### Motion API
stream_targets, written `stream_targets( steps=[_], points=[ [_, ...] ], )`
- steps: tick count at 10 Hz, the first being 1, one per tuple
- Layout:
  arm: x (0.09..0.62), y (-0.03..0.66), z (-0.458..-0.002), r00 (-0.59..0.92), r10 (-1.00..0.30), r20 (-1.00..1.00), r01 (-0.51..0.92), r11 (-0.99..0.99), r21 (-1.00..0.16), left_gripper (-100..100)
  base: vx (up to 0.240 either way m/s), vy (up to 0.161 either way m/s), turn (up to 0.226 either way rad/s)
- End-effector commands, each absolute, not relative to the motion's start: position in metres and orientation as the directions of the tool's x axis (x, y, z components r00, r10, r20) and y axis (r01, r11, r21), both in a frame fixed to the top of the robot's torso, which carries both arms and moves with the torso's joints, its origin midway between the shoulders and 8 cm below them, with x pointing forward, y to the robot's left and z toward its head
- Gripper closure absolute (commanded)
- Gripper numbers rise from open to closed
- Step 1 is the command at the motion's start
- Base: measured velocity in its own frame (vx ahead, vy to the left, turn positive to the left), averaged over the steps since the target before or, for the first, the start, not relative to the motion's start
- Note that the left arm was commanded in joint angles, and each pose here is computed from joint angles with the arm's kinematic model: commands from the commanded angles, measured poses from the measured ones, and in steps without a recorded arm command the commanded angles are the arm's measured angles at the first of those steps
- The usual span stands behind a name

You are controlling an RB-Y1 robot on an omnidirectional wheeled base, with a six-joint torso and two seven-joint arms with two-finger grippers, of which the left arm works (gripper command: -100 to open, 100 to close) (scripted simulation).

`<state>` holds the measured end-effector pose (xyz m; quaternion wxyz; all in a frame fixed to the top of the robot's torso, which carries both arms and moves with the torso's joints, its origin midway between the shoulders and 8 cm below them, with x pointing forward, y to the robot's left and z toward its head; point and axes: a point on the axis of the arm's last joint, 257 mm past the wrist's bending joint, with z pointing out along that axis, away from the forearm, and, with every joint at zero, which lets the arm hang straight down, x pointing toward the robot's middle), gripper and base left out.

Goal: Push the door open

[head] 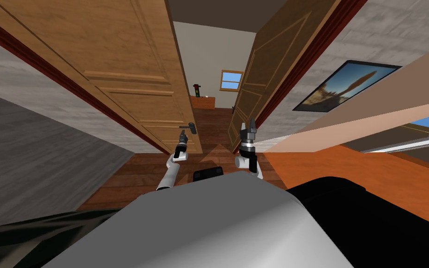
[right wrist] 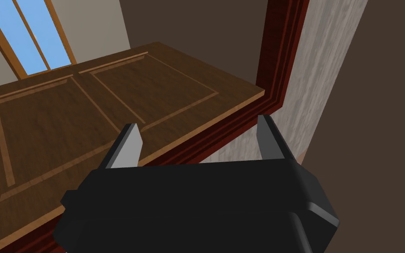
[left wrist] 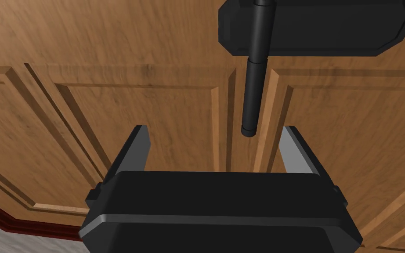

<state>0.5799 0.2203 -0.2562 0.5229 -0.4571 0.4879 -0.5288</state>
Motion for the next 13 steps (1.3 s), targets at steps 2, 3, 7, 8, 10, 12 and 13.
stream_targets(
  steps=[2,3,7,8,10,12,13],
  points=[
    [0.587,0.212,-0.268,-0.045,-0.999,-0.019,0.072,0.016,-0.997,-100,0.002,0.157,-0.114],
    [0.588,0.209,-0.272,-0.047,-0.999,-0.017,0.062,0.014,-0.998,-100,-0.011,0.106,-0.074],
    [0.596,0.196,-0.287,-0.061,-0.998,-0.005,0.016,0.004,-1.0,-100,-0.03,0.129,-0.105],
    [0.597,0.193,-0.29,-0.064,-0.998,-0.003,0.008,0.002,-1.0,-100,-0.027,0.134,-0.084],
    [0.597,0.193,-0.291,-0.064,-0.998,-0.002,0.006,0.002,-1.0,-100,-0.017,0.08,-0.032],
    [0.598,0.203,-0.291,-0.056,-0.998,-0.016,0.008,0.016,-1.0,-100,0.119,0.006,-0.024],
    [0.598,0.206,-0.291,-0.053,-0.998,-0.019,0.008,0.019,-1.0,-100,0.165,-0.014,-0.007]
  ],
)
